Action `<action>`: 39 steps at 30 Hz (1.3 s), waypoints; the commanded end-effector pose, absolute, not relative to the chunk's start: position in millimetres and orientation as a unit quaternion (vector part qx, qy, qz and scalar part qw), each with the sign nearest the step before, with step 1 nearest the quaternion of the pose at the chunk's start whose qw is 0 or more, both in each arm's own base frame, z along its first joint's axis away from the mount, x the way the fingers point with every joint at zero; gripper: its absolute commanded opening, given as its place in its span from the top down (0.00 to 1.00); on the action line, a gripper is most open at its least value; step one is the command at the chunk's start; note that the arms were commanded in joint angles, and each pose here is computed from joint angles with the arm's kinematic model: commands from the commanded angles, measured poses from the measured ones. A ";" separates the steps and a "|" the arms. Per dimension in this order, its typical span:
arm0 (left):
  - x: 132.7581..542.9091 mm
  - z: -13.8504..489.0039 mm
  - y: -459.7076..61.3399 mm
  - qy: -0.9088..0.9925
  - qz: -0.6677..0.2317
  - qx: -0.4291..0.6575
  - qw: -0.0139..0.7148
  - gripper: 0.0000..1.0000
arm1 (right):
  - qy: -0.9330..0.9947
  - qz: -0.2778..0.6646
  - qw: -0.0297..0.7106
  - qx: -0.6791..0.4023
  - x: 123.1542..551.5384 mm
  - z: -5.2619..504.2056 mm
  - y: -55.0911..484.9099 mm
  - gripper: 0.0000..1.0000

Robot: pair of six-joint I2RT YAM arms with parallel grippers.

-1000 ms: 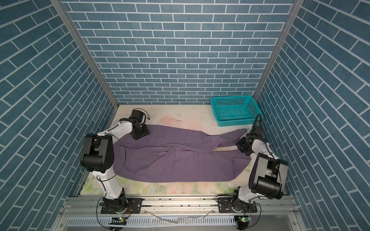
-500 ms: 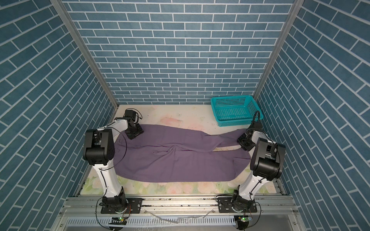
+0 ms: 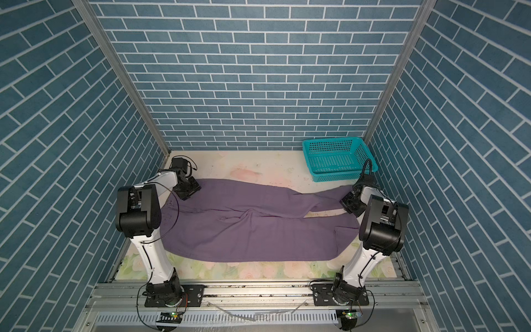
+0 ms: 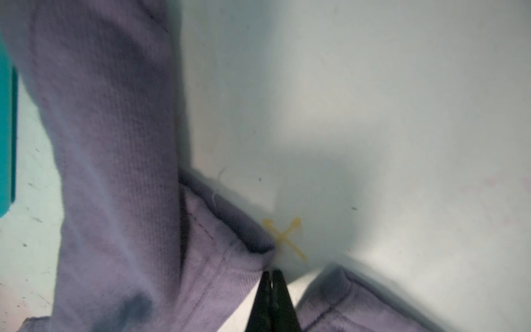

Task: Fold and stack the trousers
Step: Smooth out the trousers at the center of the table.

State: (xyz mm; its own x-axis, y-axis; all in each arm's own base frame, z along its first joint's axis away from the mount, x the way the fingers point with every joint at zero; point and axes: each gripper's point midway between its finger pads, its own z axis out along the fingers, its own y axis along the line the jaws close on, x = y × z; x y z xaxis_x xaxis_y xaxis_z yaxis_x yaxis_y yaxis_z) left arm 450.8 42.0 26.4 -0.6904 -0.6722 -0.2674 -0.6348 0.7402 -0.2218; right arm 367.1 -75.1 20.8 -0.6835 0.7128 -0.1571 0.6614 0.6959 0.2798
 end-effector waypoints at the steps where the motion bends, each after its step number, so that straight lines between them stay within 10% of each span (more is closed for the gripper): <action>1: 412.3 -1.8 72.4 0.913 -0.008 -0.393 0.114 0.43 | 0.911 0.069 0.138 0.382 360.2 38.2 -88.3 1.00; 11: 381.2 -0.1 114.2 0.887 0.011 -0.449 0.110 0.44 | 0.917 0.055 0.153 0.365 356.1 48.6 -91.5 1.00; 15: 381.8 3.6 118.4 0.885 0.020 -0.450 0.115 0.44 | 0.932 0.053 0.136 0.330 364.4 44.0 -80.7 0.68; 24: 382.9 7.9 116.3 0.885 0.013 -0.450 0.119 0.45 | 0.940 0.052 0.126 0.313 387.1 32.4 -73.3 0.54; 32: 380.9 3.9 110.3 0.886 0.000 -0.449 0.115 0.45 | 0.936 0.048 0.131 0.324 388.5 29.4 -74.0 1.00; 39: 374.0 4.2 102.9 0.887 -0.010 -0.447 0.116 0.45 | 0.916 0.027 0.163 0.366 361.5 51.1 -96.8 1.00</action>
State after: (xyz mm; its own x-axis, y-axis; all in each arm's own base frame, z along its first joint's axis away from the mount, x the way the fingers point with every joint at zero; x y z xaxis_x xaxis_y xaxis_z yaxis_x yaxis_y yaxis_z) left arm 409.8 107.6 24.9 -0.5567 -0.7785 -0.2900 -0.7590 0.6185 -0.2035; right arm 377.1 -80.1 36.3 -0.7381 0.6329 -0.2335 0.6035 0.7742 0.1907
